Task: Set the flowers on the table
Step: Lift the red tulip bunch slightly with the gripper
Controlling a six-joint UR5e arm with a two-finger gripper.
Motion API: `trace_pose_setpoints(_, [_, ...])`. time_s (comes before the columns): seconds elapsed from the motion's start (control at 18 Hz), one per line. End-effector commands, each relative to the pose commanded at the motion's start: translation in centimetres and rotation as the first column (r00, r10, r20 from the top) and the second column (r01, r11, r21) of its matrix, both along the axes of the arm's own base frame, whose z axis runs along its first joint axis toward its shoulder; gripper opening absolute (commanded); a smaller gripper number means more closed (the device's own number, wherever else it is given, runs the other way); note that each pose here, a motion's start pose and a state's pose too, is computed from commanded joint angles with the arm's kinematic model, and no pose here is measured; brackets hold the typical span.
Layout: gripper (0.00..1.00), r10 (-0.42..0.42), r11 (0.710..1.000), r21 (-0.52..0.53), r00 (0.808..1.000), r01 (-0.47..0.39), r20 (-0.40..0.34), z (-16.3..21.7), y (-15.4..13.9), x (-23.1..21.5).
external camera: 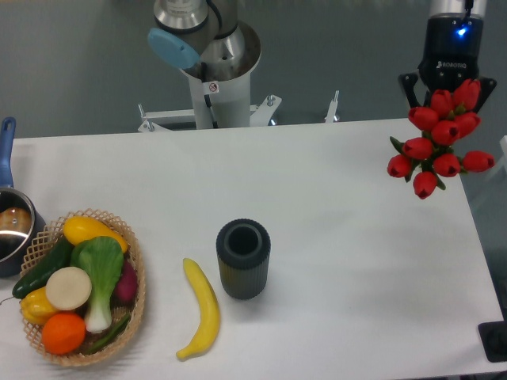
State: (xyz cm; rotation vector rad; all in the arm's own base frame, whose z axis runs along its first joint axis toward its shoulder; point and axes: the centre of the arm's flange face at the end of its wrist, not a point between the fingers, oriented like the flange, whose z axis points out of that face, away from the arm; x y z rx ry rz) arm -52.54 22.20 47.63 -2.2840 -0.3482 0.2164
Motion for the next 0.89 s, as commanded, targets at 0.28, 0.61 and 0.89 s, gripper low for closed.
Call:
trace_pose_setpoints(0.28, [0.38, 0.023, 0.998, -0.055, 1.000, -0.024, -0.005, 0.0, -0.3, -0.1])
trace_pose_setpoints(0.61, [0.38, 0.070, 0.979, -0.192, 0.997, -0.074, -0.027, -0.2, -0.7, -0.2])
trace_pose_setpoints(0.89, [0.38, 0.059, 0.910, -0.409, 0.998, -0.065, -0.027, -2.0, 2.5, 1.0])
